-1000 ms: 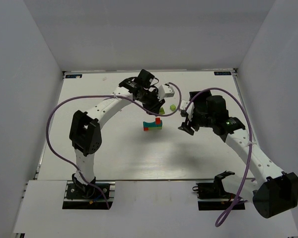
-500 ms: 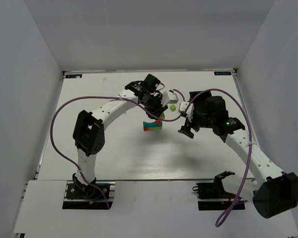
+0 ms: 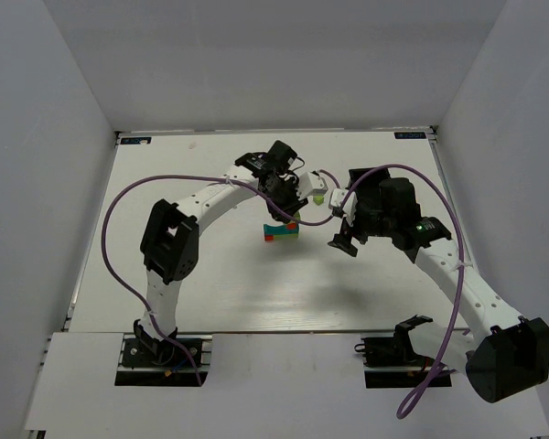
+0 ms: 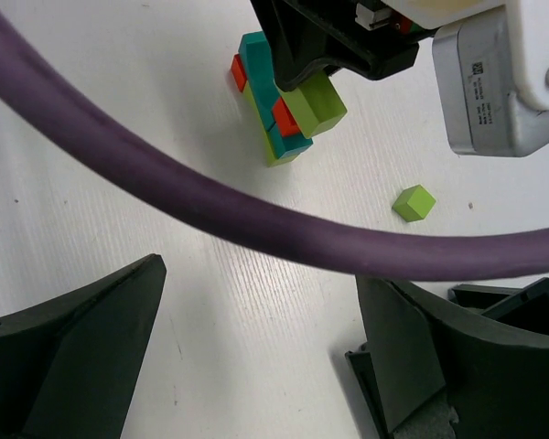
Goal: Build the wood block tower
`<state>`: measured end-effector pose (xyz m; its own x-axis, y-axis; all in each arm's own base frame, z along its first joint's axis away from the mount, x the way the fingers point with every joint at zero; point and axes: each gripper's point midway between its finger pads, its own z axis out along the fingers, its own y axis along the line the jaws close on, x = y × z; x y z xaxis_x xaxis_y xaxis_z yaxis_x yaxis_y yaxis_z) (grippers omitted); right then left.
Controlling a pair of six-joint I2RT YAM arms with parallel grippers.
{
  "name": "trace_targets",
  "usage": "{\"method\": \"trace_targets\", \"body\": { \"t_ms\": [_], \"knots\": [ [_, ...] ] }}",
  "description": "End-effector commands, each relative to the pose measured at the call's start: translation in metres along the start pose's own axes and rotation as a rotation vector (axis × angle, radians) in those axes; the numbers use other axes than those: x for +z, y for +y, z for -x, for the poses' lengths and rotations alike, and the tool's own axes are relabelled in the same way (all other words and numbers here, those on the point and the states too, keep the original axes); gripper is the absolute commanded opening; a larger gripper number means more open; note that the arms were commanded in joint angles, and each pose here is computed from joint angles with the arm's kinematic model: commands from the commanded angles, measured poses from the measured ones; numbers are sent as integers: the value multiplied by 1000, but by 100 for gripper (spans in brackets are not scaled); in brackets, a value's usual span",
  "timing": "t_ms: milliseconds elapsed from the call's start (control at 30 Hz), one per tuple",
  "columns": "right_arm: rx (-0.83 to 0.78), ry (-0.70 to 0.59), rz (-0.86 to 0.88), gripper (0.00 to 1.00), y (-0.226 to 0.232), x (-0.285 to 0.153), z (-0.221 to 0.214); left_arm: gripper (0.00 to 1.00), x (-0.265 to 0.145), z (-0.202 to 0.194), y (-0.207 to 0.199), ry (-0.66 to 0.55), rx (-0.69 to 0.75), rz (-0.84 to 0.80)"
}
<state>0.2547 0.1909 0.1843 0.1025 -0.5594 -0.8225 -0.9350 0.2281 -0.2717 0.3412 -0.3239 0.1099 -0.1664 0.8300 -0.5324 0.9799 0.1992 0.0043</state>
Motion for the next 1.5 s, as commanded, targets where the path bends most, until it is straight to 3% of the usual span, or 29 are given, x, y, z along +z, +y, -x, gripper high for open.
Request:
{"method": "trace_targets", "body": {
  "t_ms": [0,1467],
  "knots": [
    [3,-4,20,90,5,1,-2,0,-16,18,6,-48,36,35],
    [5,-4,43,90,10,1,-4,4,-17,20,-3,-62,184,-37]
  ]
}}
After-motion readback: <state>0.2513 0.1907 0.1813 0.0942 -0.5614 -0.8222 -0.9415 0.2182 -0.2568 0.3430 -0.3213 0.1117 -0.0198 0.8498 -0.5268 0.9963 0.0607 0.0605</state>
